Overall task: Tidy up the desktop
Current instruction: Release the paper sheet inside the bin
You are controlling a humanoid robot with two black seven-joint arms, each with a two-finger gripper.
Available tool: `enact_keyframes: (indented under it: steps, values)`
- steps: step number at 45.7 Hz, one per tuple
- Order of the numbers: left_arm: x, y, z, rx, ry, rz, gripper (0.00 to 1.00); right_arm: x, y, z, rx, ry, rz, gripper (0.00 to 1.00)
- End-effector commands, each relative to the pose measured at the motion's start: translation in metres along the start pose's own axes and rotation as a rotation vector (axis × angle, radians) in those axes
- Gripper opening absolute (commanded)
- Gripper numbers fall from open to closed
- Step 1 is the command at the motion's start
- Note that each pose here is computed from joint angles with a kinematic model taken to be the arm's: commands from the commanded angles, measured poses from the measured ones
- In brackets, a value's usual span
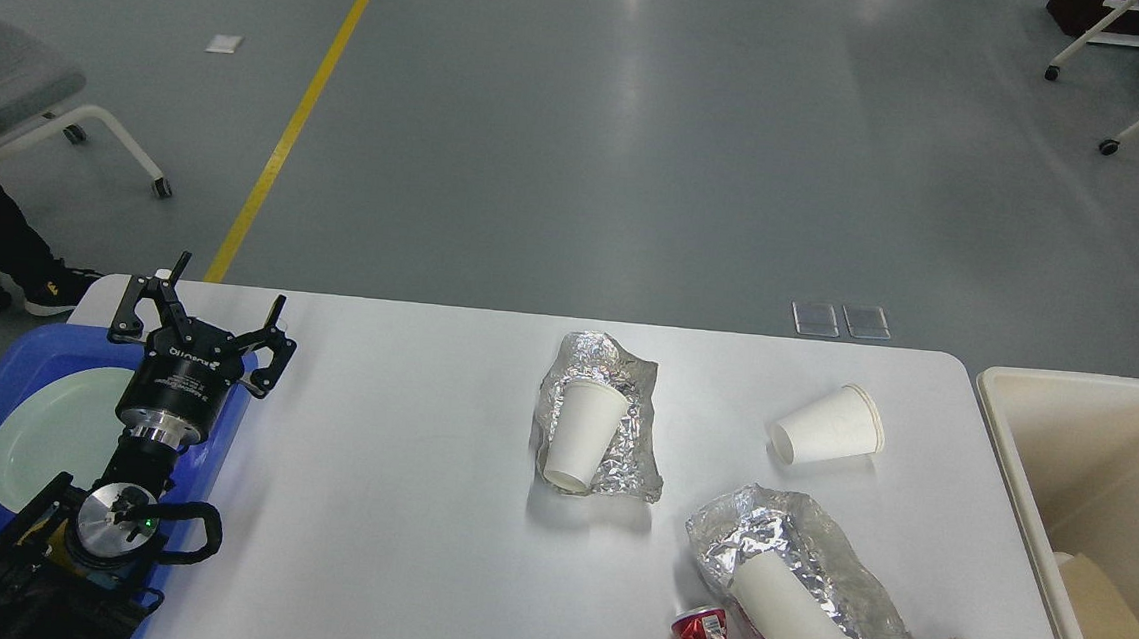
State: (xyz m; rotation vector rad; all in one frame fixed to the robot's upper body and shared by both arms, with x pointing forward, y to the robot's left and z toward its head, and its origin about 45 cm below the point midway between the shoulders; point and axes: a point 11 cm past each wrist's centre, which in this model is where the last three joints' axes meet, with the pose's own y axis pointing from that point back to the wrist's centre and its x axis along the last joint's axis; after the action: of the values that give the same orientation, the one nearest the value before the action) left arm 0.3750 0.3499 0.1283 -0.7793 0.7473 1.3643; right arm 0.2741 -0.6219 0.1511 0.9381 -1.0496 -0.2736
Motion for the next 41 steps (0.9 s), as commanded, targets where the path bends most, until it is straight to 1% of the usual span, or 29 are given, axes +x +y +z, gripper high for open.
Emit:
enact_keyframes:
  steps: [1,9,15,28,29,30,31,32,33,38,41]
  values:
    - [0.0,0.0,0.0,0.0,-0.001,-0.001,0.99,-0.042,-0.028,-0.006,-0.019,0.039,0.057,0.0]
    - [0.0,0.0,0.0,0.0,0.0,0.0,0.99,-0.1,-0.046,-0.019,-0.011,0.111,0.055,0.0]
    - [0.0,0.0,0.0,-0.002,0.0,0.0,0.99,-0.129,-0.05,-0.023,-0.004,0.139,0.047,0.0]
    - [0.0,0.0,0.0,0.0,0.0,0.0,0.99,-0.134,-0.05,-0.025,-0.001,0.149,0.049,0.0]
    - [0.0,0.0,0.0,-0.001,-0.001,-0.001,0.99,-0.134,-0.05,-0.025,-0.001,0.15,0.053,0.03]
    - [0.0,0.0,0.0,0.0,0.0,0.0,0.99,-0.132,-0.05,-0.024,-0.002,0.149,0.063,0.22]
    - [0.0,0.0,0.0,0.0,0.0,0.0,0.99,-0.13,-0.05,-0.024,-0.001,0.145,0.075,0.44]
    - [0.0,0.0,0.0,0.0,-0.001,-0.001,0.99,-0.128,-0.05,-0.024,-0.001,0.142,0.09,0.62]
    - [0.0,0.0,0.0,0.0,-0.001,-0.001,0.99,-0.127,-0.05,-0.025,0.001,0.141,0.1,0.72]
    - [0.0,0.0,0.0,0.0,0.0,0.0,0.99,-0.126,-0.049,-0.027,0.007,0.134,0.123,0.99]
    - [0.0,0.0,0.0,0.0,0.0,0.0,0.99,-0.127,-0.049,-0.028,0.009,0.134,0.122,1.0]
